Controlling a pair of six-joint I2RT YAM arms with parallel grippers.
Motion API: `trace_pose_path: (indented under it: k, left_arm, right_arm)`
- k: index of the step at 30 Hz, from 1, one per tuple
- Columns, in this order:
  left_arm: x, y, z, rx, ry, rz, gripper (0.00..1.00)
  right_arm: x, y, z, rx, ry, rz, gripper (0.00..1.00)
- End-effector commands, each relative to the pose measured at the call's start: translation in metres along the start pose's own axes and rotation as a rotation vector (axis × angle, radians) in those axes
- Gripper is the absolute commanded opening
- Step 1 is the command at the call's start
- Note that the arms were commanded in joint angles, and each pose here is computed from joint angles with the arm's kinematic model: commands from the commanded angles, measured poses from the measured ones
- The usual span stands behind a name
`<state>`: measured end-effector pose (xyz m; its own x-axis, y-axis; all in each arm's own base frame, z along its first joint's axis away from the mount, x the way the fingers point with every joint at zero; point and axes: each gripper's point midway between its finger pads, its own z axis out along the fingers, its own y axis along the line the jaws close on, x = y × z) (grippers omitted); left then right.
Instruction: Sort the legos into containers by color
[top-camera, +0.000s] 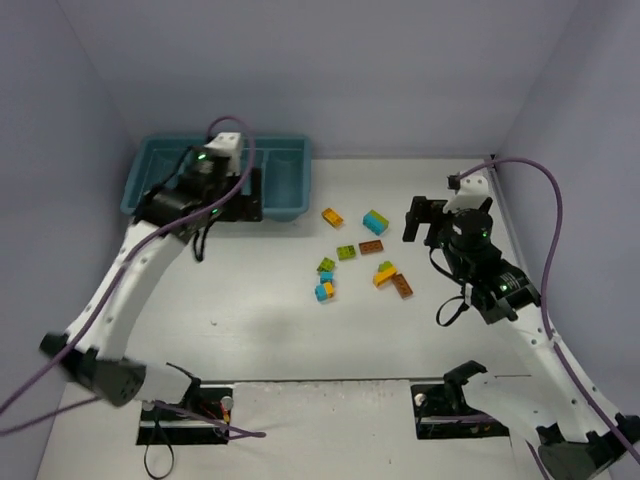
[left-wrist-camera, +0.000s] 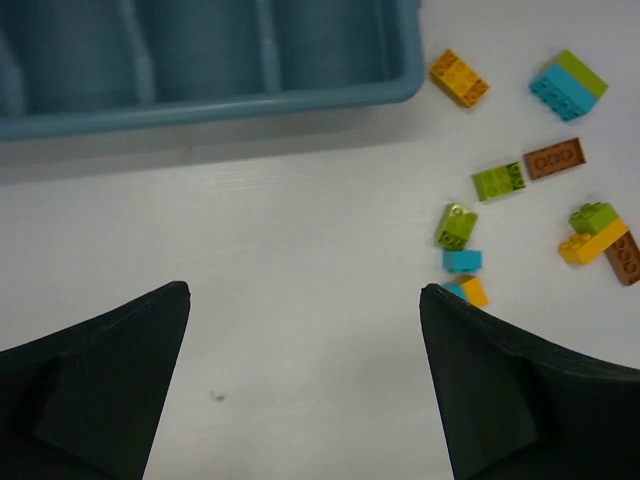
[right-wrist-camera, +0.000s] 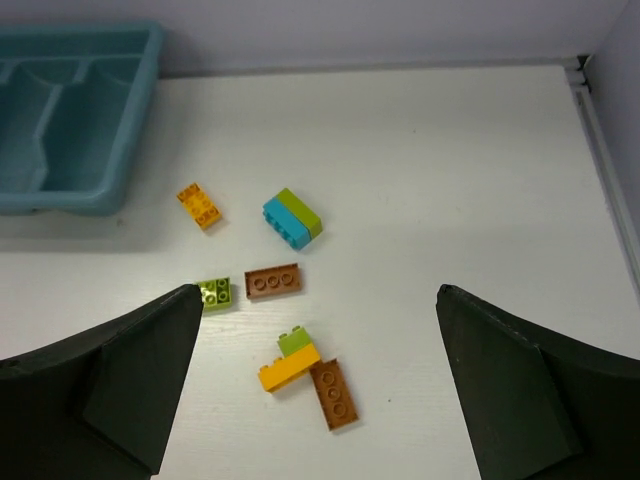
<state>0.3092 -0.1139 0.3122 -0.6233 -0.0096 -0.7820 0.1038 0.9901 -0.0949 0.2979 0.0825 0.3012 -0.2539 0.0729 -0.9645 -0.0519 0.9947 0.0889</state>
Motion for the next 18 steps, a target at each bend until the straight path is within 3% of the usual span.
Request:
trace_pose_path:
  k: [1,7,12,18]
  left_arm:
    - [-0.021,-0.054,0.041,0.036,0.017,-0.053,0.91]
    - [-0.008,-0.138,0.123,0.078,0.168,-0.293,0.80]
    - [0.014,-0.201,0.172,0.068,0.198,-0.339,0.80]
    - [0.044,-0.215,0.222,-0.062,0.199,-0.412,0.80]
  right_arm:
    - [-0.025,0.008,0.006,0.010,-0.045,0.082,1.00]
    - [-0.011,0.007,0.016,0.043,0.002,0.119,1.00]
    - [-0.001,0.010,0.018,0.039,0.032,0.167,1.00]
    - [0.005,0.013,0.014,0.019,0.047,0.212,1.00]
